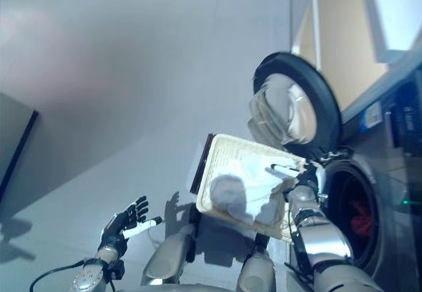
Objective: Pick up the clothes and place them into the washing machine
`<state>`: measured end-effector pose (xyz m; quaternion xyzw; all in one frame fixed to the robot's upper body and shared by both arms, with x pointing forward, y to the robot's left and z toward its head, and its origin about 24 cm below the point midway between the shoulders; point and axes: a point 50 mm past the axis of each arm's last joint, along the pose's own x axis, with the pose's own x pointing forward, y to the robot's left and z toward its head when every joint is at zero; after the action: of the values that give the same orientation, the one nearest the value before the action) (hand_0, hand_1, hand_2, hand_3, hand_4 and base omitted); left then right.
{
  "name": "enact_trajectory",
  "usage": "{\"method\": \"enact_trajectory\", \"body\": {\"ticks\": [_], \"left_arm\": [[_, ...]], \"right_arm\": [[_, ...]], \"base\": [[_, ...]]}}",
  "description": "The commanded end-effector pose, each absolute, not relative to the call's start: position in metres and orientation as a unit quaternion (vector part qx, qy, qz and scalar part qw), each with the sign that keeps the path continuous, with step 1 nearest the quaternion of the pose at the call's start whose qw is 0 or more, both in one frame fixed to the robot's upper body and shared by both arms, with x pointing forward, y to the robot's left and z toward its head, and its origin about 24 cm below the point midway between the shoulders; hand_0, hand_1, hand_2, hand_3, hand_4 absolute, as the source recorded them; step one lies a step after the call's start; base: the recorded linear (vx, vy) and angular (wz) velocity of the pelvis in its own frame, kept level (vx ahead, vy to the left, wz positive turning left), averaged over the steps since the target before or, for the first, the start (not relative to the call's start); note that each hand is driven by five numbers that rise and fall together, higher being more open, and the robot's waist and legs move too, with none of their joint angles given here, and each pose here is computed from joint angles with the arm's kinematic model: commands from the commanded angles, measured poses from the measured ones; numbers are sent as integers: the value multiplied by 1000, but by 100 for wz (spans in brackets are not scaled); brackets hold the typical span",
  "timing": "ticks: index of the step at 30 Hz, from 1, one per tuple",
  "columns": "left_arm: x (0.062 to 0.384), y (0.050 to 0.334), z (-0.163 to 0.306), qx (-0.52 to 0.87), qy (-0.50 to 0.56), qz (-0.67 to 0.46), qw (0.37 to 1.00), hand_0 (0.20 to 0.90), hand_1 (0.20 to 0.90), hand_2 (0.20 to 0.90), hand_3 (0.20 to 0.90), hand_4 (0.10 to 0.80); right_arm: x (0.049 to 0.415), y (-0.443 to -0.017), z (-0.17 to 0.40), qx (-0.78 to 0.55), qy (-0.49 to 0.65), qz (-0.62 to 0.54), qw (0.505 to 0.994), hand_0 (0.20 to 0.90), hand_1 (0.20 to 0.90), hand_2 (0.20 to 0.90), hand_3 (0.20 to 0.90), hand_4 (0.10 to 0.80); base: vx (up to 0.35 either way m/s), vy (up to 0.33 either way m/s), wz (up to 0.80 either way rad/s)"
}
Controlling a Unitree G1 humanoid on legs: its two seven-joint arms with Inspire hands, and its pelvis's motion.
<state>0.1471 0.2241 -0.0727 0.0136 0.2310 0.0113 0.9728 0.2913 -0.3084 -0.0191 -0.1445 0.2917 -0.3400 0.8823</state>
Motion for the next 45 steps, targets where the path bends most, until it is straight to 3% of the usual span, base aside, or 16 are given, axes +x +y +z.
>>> {"method": "enact_trajectory", "body": {"ticks": [1,11,27,45], "left_arm": [[165,231,-39,32,141,-5,989,900,900,900,900,800],[181,231,-20,31,94,-3,995,900,900,900,900,800],[164,245,-22,43,108,33,993,900,900,900,900,800],[164,251,-10,50,97,7,994,900,900,900,900,800]], "right_arm": [[311,-330,23,-177,230,-380,878,900,900,900,900,800],[321,-327,36,-149,201,-390,886,900,900,900,900,800],[319,-322,34,-204,178,-413,870,900,900,900,900,800],[285,-355,16,-172,271,-454,831,900,900,900,900,800]], "base": [[1,5,14],[-60,17,9],[-9,38,-2],[-17,7,4]]}}
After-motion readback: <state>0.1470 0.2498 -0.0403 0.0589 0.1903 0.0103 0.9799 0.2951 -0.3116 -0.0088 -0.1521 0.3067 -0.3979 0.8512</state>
